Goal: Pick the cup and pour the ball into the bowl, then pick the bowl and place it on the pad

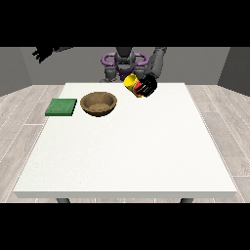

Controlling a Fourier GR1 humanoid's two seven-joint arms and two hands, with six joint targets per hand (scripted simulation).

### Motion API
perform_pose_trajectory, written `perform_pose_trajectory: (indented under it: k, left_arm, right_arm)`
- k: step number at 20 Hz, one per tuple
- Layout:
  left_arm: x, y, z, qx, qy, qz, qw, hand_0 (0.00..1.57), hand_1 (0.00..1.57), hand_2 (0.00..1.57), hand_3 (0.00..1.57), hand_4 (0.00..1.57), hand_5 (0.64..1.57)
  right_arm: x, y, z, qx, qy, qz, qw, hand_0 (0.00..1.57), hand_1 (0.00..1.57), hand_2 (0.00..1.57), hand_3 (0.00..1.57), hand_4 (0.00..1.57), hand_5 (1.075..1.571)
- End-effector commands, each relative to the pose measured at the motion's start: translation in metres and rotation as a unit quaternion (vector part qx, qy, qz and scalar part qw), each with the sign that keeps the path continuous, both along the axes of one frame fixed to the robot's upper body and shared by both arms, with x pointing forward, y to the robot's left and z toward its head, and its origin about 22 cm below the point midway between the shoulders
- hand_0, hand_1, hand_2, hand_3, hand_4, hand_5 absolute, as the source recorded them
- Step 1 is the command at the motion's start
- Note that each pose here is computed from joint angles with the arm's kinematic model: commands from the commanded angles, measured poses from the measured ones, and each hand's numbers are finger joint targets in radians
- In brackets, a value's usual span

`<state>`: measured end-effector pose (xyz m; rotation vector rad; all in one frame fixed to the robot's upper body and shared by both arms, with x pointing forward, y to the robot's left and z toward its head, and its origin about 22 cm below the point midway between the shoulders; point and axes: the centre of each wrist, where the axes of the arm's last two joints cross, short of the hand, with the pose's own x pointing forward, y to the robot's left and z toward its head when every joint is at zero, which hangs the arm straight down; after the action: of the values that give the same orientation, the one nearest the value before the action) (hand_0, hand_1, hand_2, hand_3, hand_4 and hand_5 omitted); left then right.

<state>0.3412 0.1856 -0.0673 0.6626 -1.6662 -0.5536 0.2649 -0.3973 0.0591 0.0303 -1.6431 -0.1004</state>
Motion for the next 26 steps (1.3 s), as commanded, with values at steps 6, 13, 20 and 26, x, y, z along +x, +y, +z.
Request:
perform_pose_trajectory:
  k: [6, 13, 20, 26]
  left_arm:
    - [0.033, -0.071, 0.036, 0.242, -0.016, 0.008, 0.970, 1.35, 1.35, 1.57, 1.57, 1.44, 1.540]
    - [0.039, -0.111, 0.063, 0.350, -0.014, 0.000, 0.937, 1.33, 1.33, 1.57, 1.57, 1.47, 1.535]
    - [0.047, -0.138, 0.088, 0.513, -0.062, 0.025, 0.856, 1.47, 1.47, 1.57, 1.57, 1.10, 1.570]
    - [0.042, -0.157, 0.104, 0.597, -0.040, 0.013, 0.801, 0.41, 0.41, 1.34, 1.55, 1.02, 1.571]
  right_arm:
    - [-0.004, -0.017, -0.026, 0.011, 0.030, -0.013, 0.9994, 0.00, 0.00, 0.00, 0.00, 0.68, 1.559]
    - [0.002, -0.036, -0.030, 0.021, 0.041, -0.003, 0.9989, 0.00, 0.00, 0.00, 0.12, 0.70, 1.561]
    - [0.030, -0.006, -0.026, 0.019, 0.035, 0.003, 0.9992, 0.00, 0.00, 0.00, 0.25, 0.70, 1.556]
    - [0.023, -0.005, -0.042, 0.021, 0.049, 0.025, 0.9983, 0.00, 0.00, 0.00, 0.33, 0.69, 1.553]
